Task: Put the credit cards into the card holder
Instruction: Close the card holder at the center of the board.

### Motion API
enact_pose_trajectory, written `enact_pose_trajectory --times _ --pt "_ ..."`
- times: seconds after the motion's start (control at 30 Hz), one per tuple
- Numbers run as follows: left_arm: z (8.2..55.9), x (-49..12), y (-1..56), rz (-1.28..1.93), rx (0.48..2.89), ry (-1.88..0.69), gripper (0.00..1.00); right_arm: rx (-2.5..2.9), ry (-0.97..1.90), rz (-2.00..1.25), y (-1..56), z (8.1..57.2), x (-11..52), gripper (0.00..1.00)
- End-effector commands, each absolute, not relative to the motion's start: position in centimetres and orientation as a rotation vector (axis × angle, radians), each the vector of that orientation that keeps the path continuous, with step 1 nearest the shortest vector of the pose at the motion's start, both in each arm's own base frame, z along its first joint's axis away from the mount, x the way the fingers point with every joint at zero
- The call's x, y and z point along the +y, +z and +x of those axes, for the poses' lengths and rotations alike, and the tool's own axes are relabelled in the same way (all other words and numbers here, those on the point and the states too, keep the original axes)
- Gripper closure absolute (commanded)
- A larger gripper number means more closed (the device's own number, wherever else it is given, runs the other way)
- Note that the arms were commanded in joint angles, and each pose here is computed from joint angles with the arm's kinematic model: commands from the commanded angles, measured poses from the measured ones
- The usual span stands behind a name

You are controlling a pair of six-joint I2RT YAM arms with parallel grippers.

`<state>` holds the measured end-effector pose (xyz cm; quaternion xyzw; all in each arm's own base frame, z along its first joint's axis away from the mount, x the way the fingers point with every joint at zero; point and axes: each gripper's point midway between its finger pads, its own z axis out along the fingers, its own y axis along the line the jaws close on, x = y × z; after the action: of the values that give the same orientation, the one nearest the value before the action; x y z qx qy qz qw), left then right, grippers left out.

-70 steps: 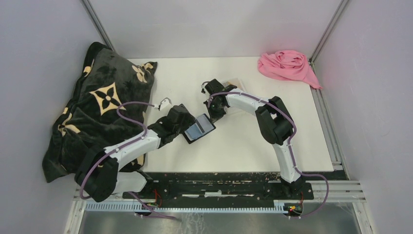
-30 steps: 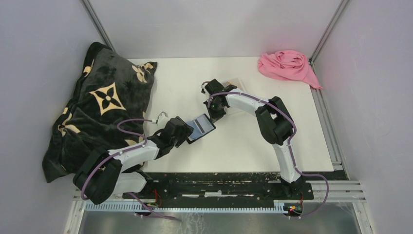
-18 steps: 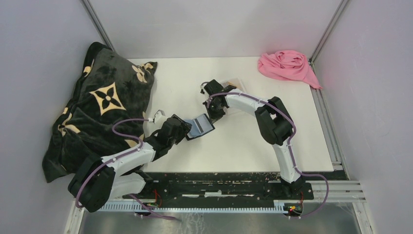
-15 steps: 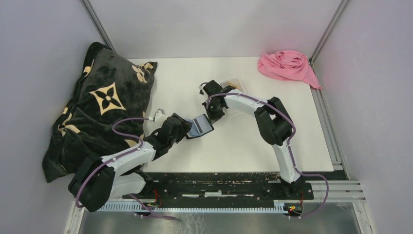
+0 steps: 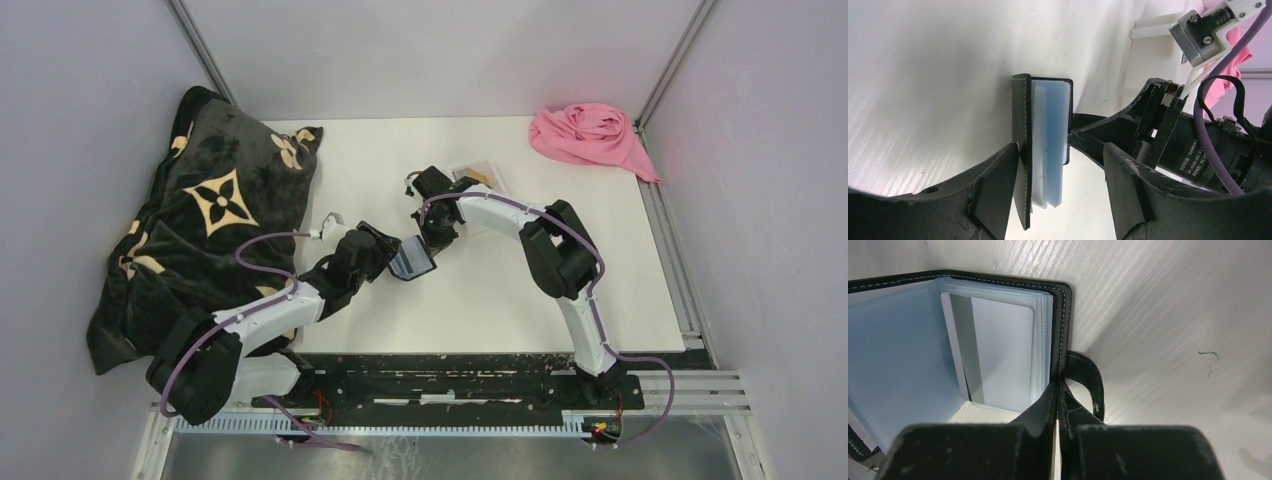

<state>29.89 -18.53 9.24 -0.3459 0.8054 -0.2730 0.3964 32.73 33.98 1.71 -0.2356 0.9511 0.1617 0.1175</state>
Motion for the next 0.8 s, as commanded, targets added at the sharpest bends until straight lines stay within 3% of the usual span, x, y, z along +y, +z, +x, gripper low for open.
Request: enact_pose_trajectory --times 0.0,0.77 --pt "31.7 -20.0 11.9 -0.835 1.978 -0.768 0.31 2.816 0.474 -0.729 0.6 31.3 35.0 0.96" --pt "32.8 -22.4 11.1 -0.855 1.984 -0.875 0.31 2.826 0.540 -0.697 0.5 30.7 35.9 0.96"
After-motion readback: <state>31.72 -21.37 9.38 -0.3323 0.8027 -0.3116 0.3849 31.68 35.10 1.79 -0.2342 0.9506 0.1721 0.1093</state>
